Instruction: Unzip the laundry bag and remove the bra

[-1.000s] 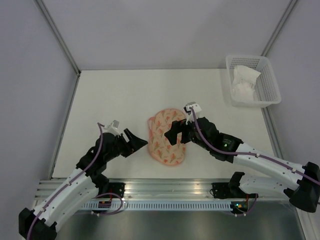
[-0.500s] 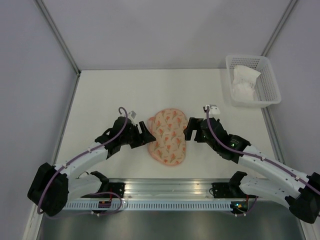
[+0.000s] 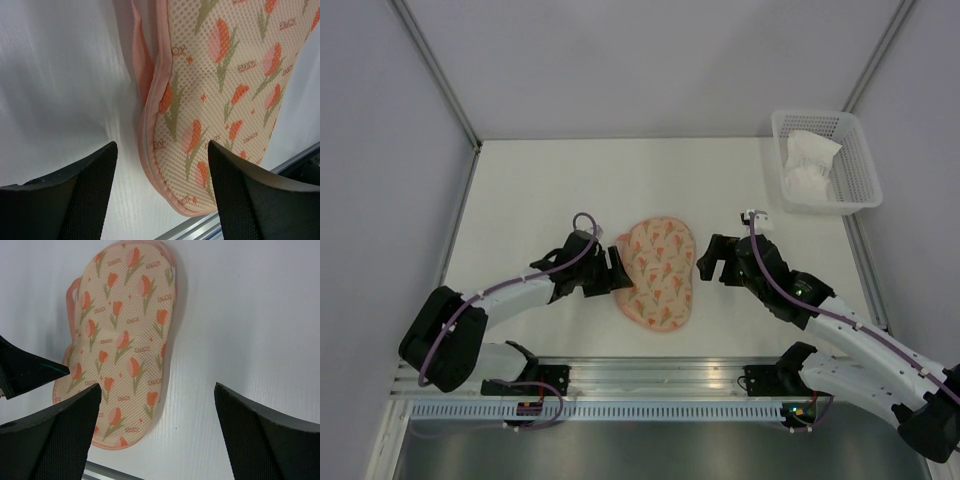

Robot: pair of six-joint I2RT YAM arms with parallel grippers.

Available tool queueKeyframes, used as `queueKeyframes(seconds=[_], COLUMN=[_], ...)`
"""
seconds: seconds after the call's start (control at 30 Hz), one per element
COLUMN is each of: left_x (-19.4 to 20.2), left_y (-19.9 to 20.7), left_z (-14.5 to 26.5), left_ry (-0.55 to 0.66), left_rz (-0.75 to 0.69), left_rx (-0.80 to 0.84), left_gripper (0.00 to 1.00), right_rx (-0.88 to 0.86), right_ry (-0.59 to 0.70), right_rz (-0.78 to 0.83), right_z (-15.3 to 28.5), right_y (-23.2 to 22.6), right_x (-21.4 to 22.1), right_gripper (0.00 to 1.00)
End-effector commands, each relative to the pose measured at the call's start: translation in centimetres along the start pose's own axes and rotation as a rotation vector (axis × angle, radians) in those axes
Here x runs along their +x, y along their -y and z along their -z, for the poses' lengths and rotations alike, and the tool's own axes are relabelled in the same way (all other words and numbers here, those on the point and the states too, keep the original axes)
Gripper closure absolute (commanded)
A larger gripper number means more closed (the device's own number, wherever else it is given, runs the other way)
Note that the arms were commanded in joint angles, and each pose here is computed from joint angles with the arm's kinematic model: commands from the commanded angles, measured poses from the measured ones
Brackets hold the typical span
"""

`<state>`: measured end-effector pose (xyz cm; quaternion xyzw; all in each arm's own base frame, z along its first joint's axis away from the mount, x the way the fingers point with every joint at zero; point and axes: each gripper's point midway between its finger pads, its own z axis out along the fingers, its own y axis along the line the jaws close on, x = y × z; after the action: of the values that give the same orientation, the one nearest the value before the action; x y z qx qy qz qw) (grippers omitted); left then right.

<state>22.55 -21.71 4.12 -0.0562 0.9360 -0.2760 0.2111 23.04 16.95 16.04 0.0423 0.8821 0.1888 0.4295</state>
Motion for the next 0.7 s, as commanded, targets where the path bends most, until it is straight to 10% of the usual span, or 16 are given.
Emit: queueKeyframes(seconds=[0.0, 0.33, 0.5, 0.67], left_x=[-2.2, -0.5, 0.3, -1.0], left_y=[1.7, 2.6, 2.9, 4.0], left_z=[-0.2, -2.7, -3.9, -4.0], left_ry=[0.060, -0.035, -0.075, -0.018], left_rz=[-0.080, -0.100, -0.099, -0.067], left_rx=[0.040, 0.144, 0.188, 0.235], left_gripper=[0.23, 0.39, 0.96, 0.98], right_rx=[-0.010, -0.022, -0.021, -0.019], right_ry=[-0.027, -0.023, -0.023, -0.033], right_rz=[-0.024, -0.025, -0.024, -0.020], right_z=[0.0, 0.4, 0.4, 0.3], right_y=[0.3, 0.2, 0.3, 0.4], right_x=[0.7, 0.2, 0.2, 0.5], right_gripper=[0.02, 0.03, 0.05, 0.05])
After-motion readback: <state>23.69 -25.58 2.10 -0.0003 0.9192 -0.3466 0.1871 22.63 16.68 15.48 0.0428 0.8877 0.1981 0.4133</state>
